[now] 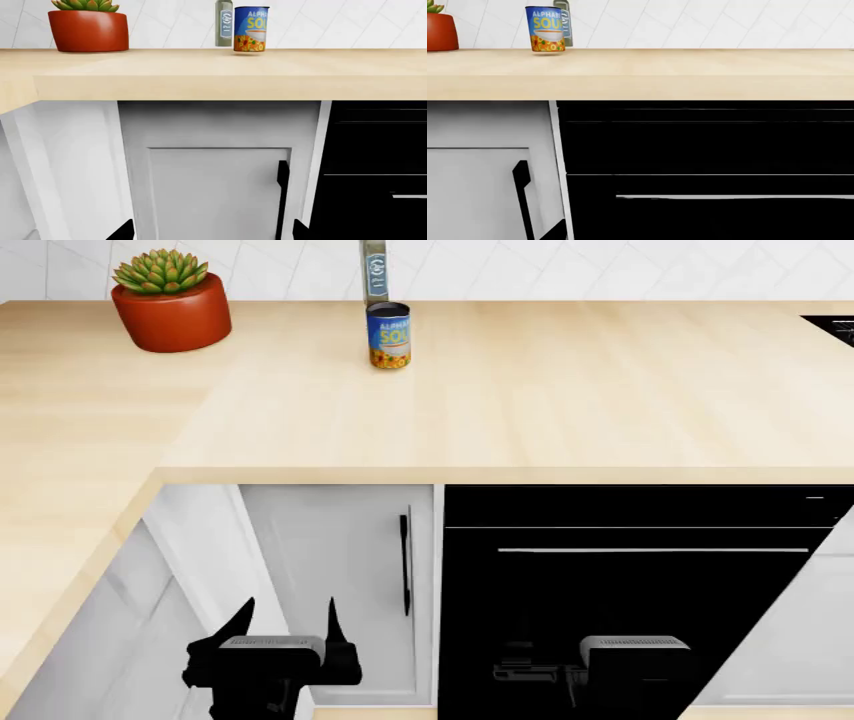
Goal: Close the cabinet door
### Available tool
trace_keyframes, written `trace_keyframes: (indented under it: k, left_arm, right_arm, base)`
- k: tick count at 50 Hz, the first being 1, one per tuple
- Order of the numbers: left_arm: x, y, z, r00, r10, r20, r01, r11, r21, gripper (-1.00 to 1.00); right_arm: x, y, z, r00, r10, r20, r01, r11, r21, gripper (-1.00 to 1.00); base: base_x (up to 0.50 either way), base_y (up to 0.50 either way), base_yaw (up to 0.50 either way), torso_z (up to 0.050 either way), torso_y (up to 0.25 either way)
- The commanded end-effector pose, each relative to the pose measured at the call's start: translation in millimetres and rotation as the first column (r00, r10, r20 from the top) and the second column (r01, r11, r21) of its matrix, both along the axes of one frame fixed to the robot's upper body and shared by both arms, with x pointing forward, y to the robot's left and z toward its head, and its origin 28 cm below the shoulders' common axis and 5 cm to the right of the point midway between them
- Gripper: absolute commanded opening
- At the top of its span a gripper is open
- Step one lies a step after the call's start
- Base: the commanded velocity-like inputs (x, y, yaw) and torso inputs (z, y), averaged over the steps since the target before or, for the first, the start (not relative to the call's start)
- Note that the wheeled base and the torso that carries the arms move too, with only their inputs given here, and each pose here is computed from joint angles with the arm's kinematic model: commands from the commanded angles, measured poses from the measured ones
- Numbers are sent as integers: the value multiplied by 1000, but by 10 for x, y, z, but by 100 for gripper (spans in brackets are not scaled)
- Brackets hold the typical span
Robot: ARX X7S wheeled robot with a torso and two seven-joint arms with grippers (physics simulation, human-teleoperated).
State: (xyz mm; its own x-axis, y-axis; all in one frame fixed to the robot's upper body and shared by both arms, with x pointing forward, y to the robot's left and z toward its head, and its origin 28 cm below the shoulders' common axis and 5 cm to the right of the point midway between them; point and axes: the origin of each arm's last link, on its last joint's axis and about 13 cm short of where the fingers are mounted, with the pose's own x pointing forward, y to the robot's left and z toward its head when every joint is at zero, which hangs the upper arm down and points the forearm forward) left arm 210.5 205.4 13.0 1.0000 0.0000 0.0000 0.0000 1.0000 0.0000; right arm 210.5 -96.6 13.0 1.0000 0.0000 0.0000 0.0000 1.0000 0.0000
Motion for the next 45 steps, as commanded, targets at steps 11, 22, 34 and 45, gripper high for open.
trace_keyframes:
  k: [11,22,34,45]
  left_arm:
    - [3,29,110,999,11,51,-11,1000,-3,100]
    - [184,14,1170,884,7,467,28,997,-70,100]
    - [10,-8,1689,766,20,642,61,993,-104,100]
    - [-152,88,1997,657,73,750,32,992,-124,100]
  right_arm:
    - [-33,25,9,999,-13,50,15,999,-46,100]
    - [17,-208,744,890,-208,405,282,950,-131,100]
    - [-64,-257,1094,823,-219,524,329,936,-126,100]
    - [-208,-335,1437,736,-249,629,390,916,-94,100]
  base:
    - [0,0,0,0,0]
    - [0,0,0,0,0]
    - [0,0,0,0,0]
    - [0,0,0,0,0]
